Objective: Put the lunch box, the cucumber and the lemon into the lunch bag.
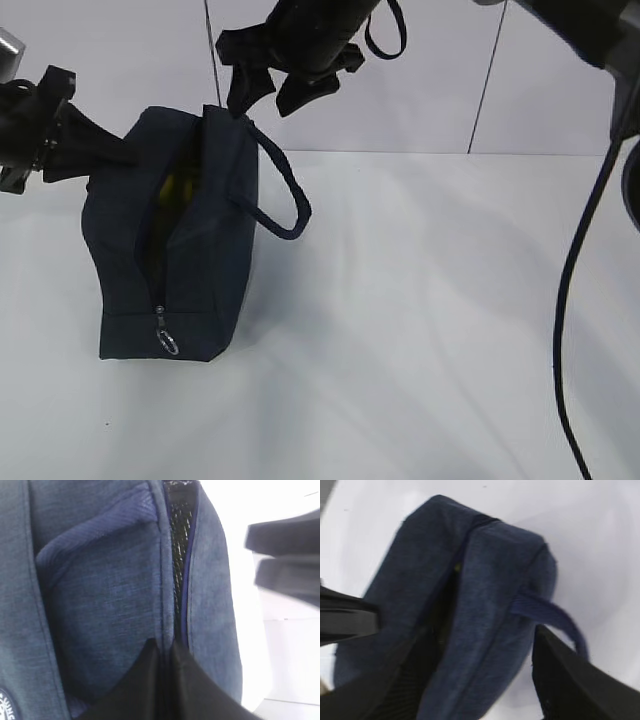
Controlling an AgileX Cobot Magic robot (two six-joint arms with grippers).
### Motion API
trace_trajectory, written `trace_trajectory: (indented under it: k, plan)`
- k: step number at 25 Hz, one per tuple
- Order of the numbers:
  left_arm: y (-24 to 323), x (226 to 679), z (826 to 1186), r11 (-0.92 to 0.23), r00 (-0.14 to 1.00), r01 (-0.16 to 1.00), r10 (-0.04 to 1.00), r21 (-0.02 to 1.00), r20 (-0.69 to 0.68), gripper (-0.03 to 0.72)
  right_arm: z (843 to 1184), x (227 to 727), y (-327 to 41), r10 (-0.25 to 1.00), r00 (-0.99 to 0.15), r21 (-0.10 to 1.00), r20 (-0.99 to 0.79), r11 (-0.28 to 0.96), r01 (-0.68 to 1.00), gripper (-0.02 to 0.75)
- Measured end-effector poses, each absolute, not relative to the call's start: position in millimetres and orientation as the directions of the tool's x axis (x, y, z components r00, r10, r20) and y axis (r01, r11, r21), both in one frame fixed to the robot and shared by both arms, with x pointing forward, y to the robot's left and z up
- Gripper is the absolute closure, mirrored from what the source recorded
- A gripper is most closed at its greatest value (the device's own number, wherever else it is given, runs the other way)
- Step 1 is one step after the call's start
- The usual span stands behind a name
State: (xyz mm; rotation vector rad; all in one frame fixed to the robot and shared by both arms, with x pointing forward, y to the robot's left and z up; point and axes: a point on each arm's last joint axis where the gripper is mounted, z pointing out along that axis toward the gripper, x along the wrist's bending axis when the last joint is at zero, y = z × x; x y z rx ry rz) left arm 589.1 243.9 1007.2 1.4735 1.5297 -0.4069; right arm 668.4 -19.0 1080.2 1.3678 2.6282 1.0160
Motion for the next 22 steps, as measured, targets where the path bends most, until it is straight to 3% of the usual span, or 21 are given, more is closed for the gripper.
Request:
trace_trajectory:
  k: [11, 22]
  plan:
    - [246.7, 592.6, 1005.9, 0.234, 0.173, 0.888, 0.628, 0.395, -0.759, 0.680, 1090.1, 661.4, -13.1, 0.753, -0.446, 0.460, 0.484, 0.214, 0.862, 0.231]
    - [249.1, 595.4, 1004.9, 0.244, 0.174, 0.872, 0.654, 0.423, -0.736, 0.680, 1059.2, 664.9, -7.4, 0.771, -0.362, 0.353, 0.524, 0.190, 0.916, 0.232]
